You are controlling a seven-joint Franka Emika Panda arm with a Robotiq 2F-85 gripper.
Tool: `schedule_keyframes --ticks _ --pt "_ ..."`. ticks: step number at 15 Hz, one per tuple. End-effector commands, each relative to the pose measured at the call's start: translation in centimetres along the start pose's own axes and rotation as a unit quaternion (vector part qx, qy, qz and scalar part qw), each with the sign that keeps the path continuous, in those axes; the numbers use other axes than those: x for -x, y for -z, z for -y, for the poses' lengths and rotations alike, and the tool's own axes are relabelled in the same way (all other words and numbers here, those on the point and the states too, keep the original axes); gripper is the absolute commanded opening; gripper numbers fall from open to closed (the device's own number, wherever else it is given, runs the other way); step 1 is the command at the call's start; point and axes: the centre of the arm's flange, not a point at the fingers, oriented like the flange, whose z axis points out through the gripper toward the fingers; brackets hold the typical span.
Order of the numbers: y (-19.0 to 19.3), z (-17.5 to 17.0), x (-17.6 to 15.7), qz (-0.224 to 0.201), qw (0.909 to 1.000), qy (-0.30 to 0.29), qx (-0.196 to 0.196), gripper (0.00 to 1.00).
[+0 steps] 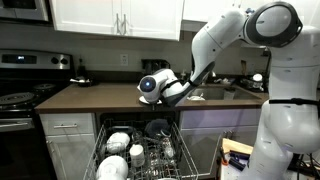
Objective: Get the rightmost plate on the plate dryer then put it on the counter
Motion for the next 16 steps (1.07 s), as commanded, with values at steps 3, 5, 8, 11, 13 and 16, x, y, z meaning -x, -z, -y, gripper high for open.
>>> schedule_keyframes --ticks 3,5,8,11,13,16 --pt "0.14 -0.6 0.19 -0.001 0.9999 0.007 -0.016 0.64" --pt "0.23 -0.56 0.13 -0.002 0.9998 0.007 -0.017 0.67" --pt "0.51 -0.51 0.01 -0.007 0.9998 0.01 -0.018 0.73" --pt "0.33 -0.58 0.08 -0.002 0.9998 0.013 -0.014 0.62" --pt "0.18 -0.72 0.31 0.001 0.9999 0.012 -0.01 0.61" --pt "-0.12 -0.91 0.55 0.006 0.9999 0.012 -0.008 0.62"
